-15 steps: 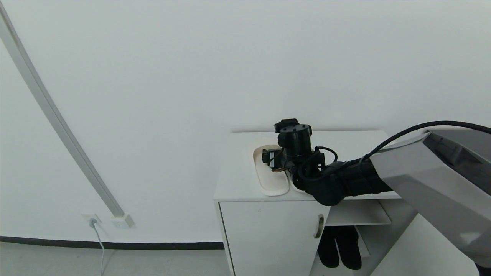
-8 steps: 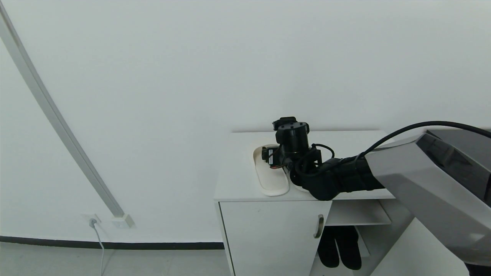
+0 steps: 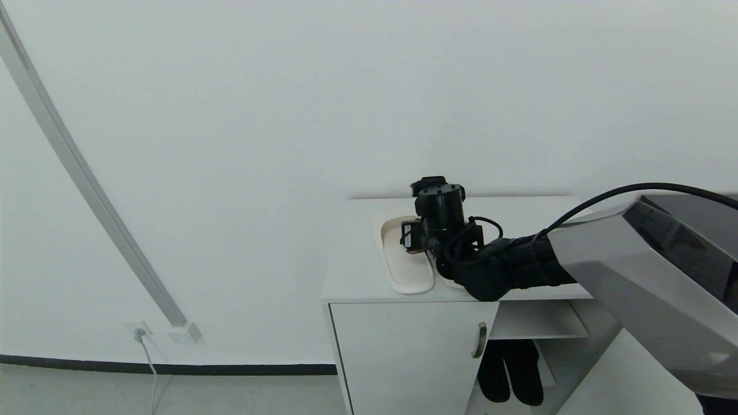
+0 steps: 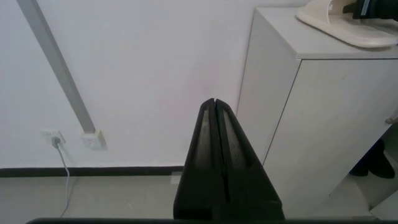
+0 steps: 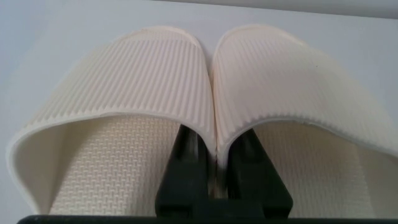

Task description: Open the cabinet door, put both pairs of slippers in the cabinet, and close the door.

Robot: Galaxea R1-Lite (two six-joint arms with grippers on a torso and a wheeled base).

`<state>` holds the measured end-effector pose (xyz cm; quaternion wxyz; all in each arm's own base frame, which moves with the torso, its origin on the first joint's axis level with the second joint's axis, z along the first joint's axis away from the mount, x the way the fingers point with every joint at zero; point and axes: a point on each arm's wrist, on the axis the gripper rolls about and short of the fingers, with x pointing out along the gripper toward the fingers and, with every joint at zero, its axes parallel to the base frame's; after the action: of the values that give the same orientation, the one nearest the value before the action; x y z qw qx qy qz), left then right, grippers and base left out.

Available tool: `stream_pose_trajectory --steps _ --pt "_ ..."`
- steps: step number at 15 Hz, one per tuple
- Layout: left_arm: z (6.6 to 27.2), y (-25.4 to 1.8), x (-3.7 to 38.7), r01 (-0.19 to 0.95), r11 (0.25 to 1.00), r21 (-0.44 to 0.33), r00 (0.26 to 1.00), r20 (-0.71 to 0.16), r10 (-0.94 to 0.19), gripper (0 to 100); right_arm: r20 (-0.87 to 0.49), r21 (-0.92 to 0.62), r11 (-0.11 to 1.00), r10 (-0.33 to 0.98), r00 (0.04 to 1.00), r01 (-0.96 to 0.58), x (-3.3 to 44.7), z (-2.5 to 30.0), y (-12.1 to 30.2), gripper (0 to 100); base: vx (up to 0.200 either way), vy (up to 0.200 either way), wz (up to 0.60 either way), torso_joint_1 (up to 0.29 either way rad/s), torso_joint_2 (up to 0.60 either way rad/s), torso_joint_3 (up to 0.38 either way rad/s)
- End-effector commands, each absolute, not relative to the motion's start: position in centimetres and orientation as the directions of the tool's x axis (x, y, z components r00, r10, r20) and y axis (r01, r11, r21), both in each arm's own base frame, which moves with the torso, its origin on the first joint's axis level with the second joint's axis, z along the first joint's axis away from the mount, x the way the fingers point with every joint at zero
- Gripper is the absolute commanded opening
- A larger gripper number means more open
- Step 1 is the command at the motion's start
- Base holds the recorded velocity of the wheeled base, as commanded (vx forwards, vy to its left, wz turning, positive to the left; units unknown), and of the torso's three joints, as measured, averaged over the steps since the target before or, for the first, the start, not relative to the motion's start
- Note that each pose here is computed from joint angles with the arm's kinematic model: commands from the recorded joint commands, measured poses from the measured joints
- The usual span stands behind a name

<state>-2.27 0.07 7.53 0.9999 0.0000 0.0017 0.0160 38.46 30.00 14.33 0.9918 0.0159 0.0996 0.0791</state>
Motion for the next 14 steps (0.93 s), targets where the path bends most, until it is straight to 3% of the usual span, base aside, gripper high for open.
stream_pose_trajectory --steps 1,7,14 --pt "7.5 0.1 -2.3 -0.032 0.999 0.000 0.999 -0.005 0.032 0 -0.178 0.057 0.986 0.162 0.971 -0.155 38.0 15.5 29.7 0 0.000 0.000 0.00 0.000 0.00 0.000" --pt "7.5 0.1 -2.3 -0.032 0.999 0.002 0.999 -0.005 0.032 0 -0.168 0.072 0.969 0.244 0.955 -0.235 32.7 18.1 27.4 0 0.000 0.000 0.00 0.000 0.00 0.000" --pt "7.5 0.1 -2.3 -0.035 0.999 0.006 0.999 -0.005 0.035 0 -0.156 0.058 0.898 0.440 0.884 -0.436 23.4 19.2 20.1 0 0.000 0.000 0.00 0.000 0.00 0.000"
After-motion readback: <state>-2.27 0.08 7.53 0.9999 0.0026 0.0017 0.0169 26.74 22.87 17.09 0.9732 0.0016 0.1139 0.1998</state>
